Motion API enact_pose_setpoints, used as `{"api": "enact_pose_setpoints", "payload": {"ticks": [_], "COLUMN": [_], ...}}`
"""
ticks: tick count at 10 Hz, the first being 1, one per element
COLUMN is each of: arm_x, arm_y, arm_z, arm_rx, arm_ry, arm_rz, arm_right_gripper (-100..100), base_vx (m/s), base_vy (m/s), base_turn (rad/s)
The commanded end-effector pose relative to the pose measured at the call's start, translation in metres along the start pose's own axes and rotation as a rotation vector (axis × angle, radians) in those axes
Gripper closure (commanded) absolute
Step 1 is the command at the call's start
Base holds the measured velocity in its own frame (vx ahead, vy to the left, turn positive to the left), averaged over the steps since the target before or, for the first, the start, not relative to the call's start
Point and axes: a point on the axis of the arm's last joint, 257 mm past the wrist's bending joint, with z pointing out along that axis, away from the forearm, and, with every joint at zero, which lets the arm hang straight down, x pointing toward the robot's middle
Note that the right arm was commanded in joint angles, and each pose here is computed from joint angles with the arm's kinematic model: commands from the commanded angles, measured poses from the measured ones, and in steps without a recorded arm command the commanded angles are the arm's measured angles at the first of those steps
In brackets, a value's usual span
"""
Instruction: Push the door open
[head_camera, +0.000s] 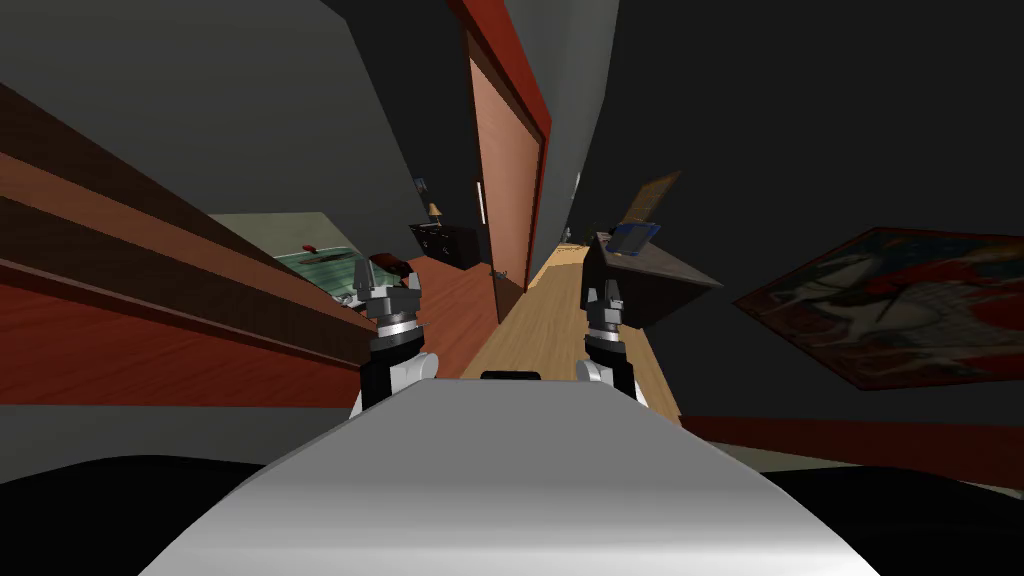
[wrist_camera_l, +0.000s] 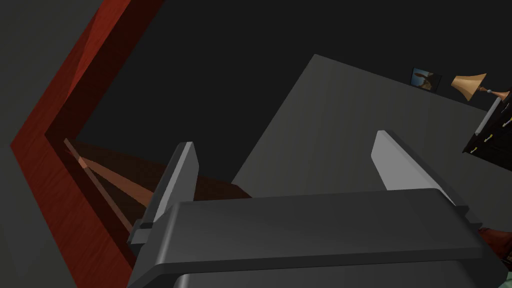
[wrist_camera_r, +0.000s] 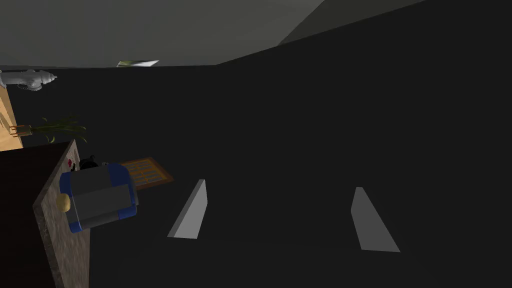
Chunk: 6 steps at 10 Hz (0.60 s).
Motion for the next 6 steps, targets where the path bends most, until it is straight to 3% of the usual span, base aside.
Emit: {"api": "enact_pose_setpoints", "payload": {"ticks": [1,6], "arm_x": [0.009,0.035], "arm_y": [-0.011,-0.038], "arm_z": [-0.0031,-0.0130], "arm_rx": [0.015,0.055], "arm_ry": [0.022,0.078], "arm_rz": [0.013,0.046], "arm_right_gripper": [-100,-100], "base_vx": [0.109,0.172], "base_vy": [-0.016,-0.025], "base_turn": [0.076,0.056]}}
